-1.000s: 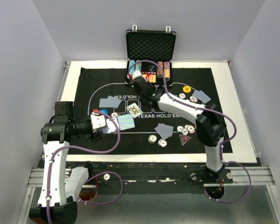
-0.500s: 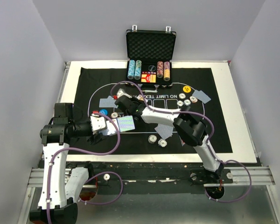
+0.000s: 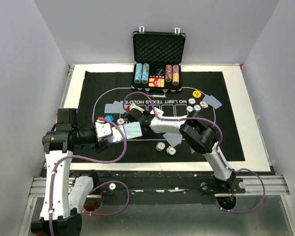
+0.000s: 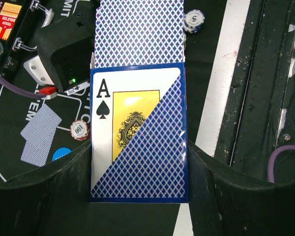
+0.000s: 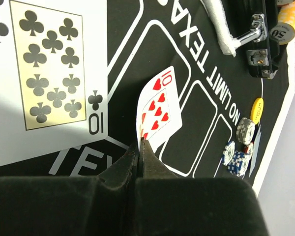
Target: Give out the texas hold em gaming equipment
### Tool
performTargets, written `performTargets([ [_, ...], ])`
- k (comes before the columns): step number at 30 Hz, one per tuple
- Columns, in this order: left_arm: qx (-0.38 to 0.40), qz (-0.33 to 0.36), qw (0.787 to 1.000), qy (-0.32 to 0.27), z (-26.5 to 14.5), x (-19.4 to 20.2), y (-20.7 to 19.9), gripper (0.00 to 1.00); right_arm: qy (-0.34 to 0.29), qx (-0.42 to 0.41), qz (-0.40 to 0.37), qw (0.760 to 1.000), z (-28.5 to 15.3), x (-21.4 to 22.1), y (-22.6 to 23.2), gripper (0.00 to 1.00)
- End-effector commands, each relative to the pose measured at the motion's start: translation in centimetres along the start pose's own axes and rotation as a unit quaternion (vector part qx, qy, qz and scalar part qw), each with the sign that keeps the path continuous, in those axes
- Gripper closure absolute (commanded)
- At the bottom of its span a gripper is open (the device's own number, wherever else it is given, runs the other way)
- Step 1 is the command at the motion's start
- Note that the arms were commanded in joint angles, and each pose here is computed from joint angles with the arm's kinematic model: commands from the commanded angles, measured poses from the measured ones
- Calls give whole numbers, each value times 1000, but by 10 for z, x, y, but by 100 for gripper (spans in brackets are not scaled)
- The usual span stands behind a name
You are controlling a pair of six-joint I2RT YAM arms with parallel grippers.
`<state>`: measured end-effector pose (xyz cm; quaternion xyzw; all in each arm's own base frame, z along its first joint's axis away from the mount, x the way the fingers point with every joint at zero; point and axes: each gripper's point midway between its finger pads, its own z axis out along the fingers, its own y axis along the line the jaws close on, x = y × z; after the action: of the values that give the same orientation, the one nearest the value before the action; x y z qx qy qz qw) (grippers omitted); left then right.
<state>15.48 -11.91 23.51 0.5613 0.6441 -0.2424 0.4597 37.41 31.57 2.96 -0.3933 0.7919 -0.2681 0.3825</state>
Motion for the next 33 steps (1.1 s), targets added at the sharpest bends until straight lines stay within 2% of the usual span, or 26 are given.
performTargets([
  [1,6,9,1000,-26,-1,-14,-2,56,-5,-53,37,998,-9,0,15,90],
  [3,5,11,1000,-25,-1,-15,-2,56,-9,-73,43,996,-12,-2,21,84],
  [8,4,12,1000,-25,-2,-16,-1,56,-19,-105,61,992,-18,-8,27,80],
  [12,2,13,1000,-24,-2,-15,0,56,-17,-118,58,991,-19,-6,31,60],
  [15,2,14,1000,-24,-2,-15,1,56,-18,-128,67,989,-24,-7,31,53],
  [23,3,15,1000,-26,-1,-16,1,55,-50,-175,120,976,-50,-30,19,49],
  [28,3,15,1000,-26,-2,-16,1,56,-62,-200,183,961,-64,-44,-4,46],
  [33,4,16,999,-27,-2,-17,1,55,-69,-226,287,928,-78,-55,-49,38],
])
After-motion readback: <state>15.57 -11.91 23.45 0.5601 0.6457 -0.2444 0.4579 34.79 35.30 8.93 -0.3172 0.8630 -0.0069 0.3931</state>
